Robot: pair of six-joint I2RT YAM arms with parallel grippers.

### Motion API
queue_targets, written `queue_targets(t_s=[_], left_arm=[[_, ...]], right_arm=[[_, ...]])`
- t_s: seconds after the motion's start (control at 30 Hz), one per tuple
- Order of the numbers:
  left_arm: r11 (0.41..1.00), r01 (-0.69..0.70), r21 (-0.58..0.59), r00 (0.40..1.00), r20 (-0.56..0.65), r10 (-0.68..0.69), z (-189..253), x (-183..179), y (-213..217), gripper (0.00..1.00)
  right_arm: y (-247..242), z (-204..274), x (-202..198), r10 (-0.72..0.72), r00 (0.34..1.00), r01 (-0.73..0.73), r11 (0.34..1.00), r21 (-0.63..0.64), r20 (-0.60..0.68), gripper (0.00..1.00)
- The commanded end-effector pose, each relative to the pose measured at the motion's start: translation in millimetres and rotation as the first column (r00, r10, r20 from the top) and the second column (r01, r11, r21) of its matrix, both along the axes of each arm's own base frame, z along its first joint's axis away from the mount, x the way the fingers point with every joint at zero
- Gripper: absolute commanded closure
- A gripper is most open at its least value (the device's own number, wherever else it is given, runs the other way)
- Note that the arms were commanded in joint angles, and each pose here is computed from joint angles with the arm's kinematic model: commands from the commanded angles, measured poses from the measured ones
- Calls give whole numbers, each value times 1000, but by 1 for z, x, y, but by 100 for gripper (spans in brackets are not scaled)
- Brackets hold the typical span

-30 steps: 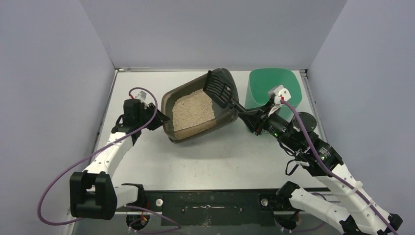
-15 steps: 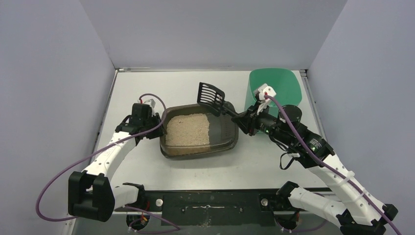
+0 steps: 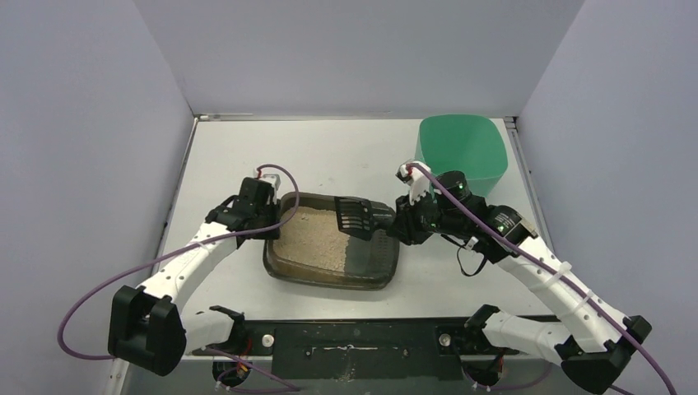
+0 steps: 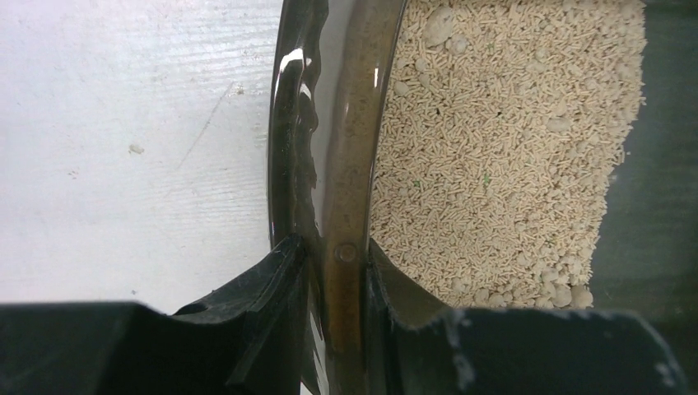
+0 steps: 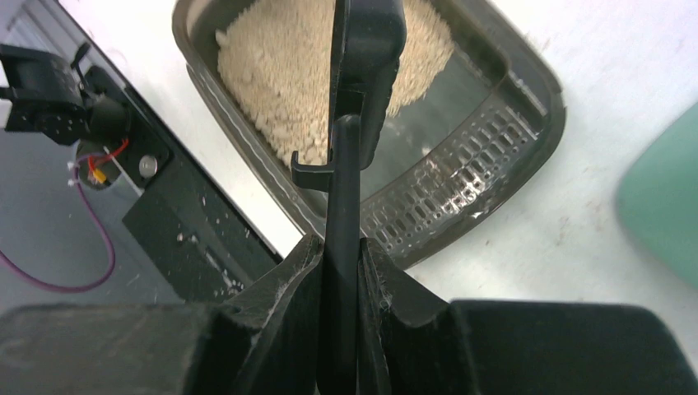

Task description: Clean the litter box

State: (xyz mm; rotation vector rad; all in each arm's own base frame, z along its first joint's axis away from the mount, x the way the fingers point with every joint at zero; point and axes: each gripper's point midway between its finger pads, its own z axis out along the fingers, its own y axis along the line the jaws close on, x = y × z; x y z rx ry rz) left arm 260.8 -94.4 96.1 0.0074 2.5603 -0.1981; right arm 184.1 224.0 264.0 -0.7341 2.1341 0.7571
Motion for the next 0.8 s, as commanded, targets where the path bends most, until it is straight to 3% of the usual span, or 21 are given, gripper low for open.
queue_targets(t_s=[0.0, 0.37, 0.77], left_arm=[[999, 54, -3, 972, 231, -52, 60, 45, -32, 100], [961, 83, 262, 954, 258, -152, 65, 65, -42, 100], [960, 113, 256, 950, 255, -180, 53, 75, -57, 100]], right_arm=[[0, -11, -12, 3, 991, -5, 1000, -16, -132, 100], [-13, -50, -9, -37, 907, 35, 999, -12, -420, 100], [-16, -97, -13, -104, 779, 25, 991, -135, -619, 100]])
